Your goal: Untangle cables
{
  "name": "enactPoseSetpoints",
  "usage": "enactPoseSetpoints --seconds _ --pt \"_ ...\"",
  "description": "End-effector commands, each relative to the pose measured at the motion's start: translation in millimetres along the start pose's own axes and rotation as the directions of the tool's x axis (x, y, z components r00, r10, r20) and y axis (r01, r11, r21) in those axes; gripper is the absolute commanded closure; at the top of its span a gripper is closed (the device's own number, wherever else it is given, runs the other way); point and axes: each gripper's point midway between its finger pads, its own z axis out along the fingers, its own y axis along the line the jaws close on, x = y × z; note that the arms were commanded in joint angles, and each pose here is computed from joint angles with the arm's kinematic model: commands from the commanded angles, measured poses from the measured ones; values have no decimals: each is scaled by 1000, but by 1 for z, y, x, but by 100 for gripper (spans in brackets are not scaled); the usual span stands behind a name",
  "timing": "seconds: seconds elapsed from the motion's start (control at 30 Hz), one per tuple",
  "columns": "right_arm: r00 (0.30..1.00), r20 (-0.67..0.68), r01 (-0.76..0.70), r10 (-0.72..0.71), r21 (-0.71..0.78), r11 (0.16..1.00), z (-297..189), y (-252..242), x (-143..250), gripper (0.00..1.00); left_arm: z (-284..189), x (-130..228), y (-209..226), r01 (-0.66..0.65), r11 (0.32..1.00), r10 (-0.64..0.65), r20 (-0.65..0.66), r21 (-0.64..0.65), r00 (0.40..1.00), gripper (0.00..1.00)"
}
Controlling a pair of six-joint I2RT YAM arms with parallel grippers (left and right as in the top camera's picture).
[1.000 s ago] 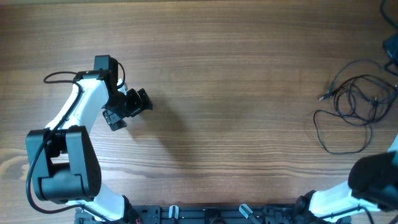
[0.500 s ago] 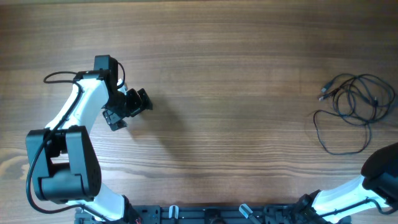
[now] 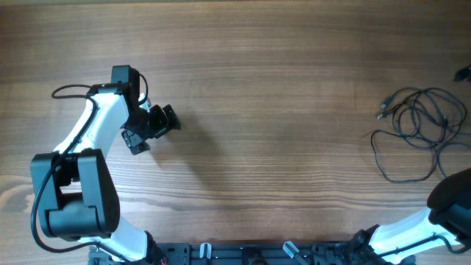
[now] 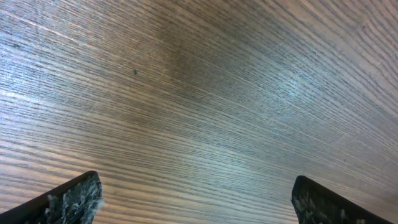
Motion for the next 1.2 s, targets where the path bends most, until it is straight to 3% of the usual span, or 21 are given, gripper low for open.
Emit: enactPoseSetpoints --seconds 0.0,0.13,0.27,0.47,0.83,0.97,1.17 --pt "986 -58 150 -157 -113 982 8 33 18 0 -2 -2 -14 -20 998 19 14 56 1000 0" --pt "959 -52 270 -280 -146 952 11 63 33 0 2 -2 -40 -151 985 146 60 78 987 0" --pt "873 -41 471 -486 -190 862 14 104 63 0 9 2 -67 -295 955 289 120 35 950 0" --pt "647 -24 733 -762 -256 630 15 160 129 0 14 6 -62 -356 921 380 156 -162 912 0" --pt "423 -82 855 -903 -295 427 34 195 241 0 -12 3 -27 -163 975 186 151 -148 971 0" --pt "428 -162 839 -889 -294 457 51 185 276 0 -34 8 -24 -123 990 131 154 -62 979 0" --pt "398 -206 845 -894 -297 445 56 172 295 0 -40 19 -18 -134 988 143 126 -74 982 0"
